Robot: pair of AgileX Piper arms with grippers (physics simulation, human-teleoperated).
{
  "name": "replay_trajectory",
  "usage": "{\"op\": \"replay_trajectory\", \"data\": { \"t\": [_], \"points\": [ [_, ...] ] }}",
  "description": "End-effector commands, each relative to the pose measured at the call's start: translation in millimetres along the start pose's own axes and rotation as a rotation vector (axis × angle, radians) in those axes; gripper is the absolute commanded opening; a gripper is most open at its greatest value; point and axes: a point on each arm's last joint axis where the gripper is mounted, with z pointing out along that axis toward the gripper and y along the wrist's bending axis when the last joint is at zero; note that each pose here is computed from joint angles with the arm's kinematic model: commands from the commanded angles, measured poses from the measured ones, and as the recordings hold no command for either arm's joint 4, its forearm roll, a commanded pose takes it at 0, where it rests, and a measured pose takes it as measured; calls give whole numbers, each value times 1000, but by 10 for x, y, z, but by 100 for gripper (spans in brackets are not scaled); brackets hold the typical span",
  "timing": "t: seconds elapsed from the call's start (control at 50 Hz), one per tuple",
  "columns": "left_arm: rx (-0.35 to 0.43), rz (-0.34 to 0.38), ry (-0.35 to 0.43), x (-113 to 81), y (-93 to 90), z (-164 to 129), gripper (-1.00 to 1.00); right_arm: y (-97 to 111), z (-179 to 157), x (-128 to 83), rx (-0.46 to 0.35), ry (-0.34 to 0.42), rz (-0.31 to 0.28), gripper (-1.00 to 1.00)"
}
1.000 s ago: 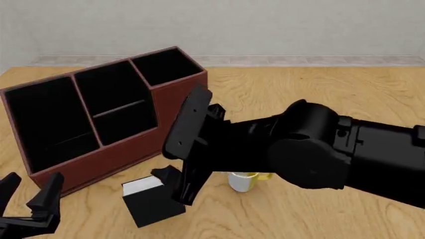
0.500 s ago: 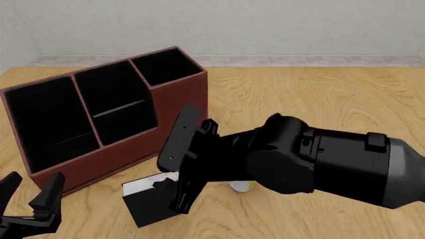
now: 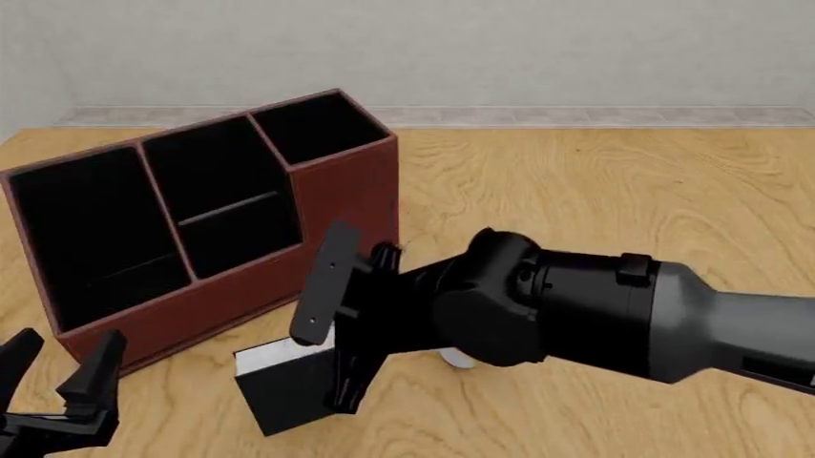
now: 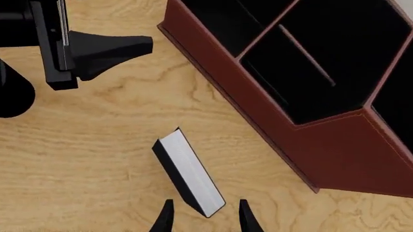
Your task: Pick up the book and place it in the right compartment of the caddy.
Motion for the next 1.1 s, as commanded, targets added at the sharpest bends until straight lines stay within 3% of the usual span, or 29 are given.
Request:
{"op": "replay_trajectory", "data": {
  "t": [0.02, 0.32, 0.4, 0.62, 0.9, 1.1],
  "points": [
    [-2, -3, 2, 0, 1, 8, 100, -15, 201, 101, -6, 39, -10, 100],
    [-1, -3, 2, 2, 1, -2, 100, -11, 288, 109, -20, 69, -26, 100],
    [-1, 0, 2, 2, 1, -3, 100, 119, 347, 117, -51, 86, -28, 100],
    [-4, 1, 4, 2, 3, 7, 100, 181, 469, 173, -66, 108, -23, 100],
    [-2, 2, 8, 4, 1, 19, 100, -54, 586, 319, -39, 154, -34, 100],
    [-2, 3, 9, 4, 2, 22, 100, 34, 646, 343, -57, 166, -25, 100]
  ]
}}
